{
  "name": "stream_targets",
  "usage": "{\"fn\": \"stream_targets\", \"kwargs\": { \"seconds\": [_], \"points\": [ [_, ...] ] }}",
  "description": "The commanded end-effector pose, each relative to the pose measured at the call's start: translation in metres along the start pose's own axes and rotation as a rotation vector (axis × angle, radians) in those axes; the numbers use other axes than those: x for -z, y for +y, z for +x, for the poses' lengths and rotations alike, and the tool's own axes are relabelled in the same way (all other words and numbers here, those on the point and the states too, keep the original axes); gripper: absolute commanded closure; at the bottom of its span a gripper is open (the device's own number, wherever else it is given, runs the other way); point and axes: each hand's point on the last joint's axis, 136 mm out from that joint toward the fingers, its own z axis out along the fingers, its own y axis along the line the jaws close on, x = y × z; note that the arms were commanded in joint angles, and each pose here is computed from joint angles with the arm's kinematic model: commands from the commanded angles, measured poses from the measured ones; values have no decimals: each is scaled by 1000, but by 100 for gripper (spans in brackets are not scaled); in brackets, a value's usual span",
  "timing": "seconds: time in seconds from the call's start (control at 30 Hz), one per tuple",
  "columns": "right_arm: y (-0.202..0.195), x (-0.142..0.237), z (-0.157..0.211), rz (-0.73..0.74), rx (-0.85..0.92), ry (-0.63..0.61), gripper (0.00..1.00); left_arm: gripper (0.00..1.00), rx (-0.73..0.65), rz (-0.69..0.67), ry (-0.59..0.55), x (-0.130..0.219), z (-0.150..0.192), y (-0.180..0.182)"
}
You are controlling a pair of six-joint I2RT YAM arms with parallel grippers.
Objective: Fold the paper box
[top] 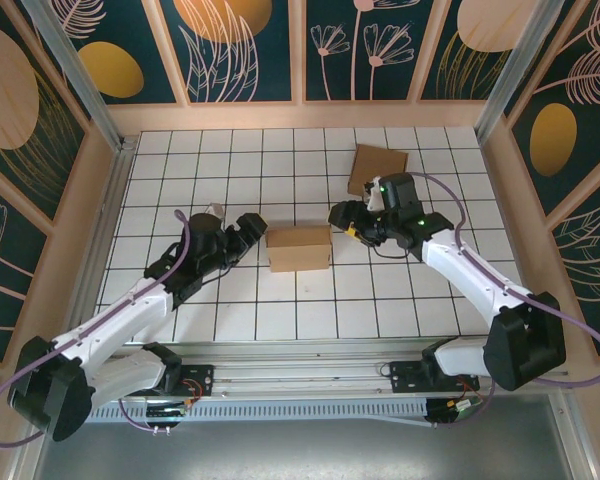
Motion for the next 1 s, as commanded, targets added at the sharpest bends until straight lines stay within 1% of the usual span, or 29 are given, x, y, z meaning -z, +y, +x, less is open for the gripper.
{"fn": "stream_targets", "kwargs": {
  "seconds": [0.0, 0.1, 0.2, 0.43, 0.63, 0.77, 0.97],
  "points": [
    [0, -2, 3, -36, -42, 1, 34, 16, -18, 35, 47, -1, 5, -10],
    [-1, -5, 10, -52, -52, 18, 37, 17, -24, 27, 57, -4, 7, -8],
    [-4, -8, 15, -54, -57, 23, 39, 21, -19, 19, 67, -6, 9, -3],
    [-8, -13, 16, -48, -57, 15, 47, 40, -4, -5, 65, -6, 11, 7],
    [-11, -14, 15, -38, -47, 4, 50, 51, 6, -17, 70, -8, 13, 11],
    [-14, -15, 17, -26, -42, 2, 51, 53, 5, -24, 64, -8, 12, 13],
    [-27, -19, 22, 6, -39, -2, 49, 52, 9, -35, 61, -9, 12, 16]
  ]
}}
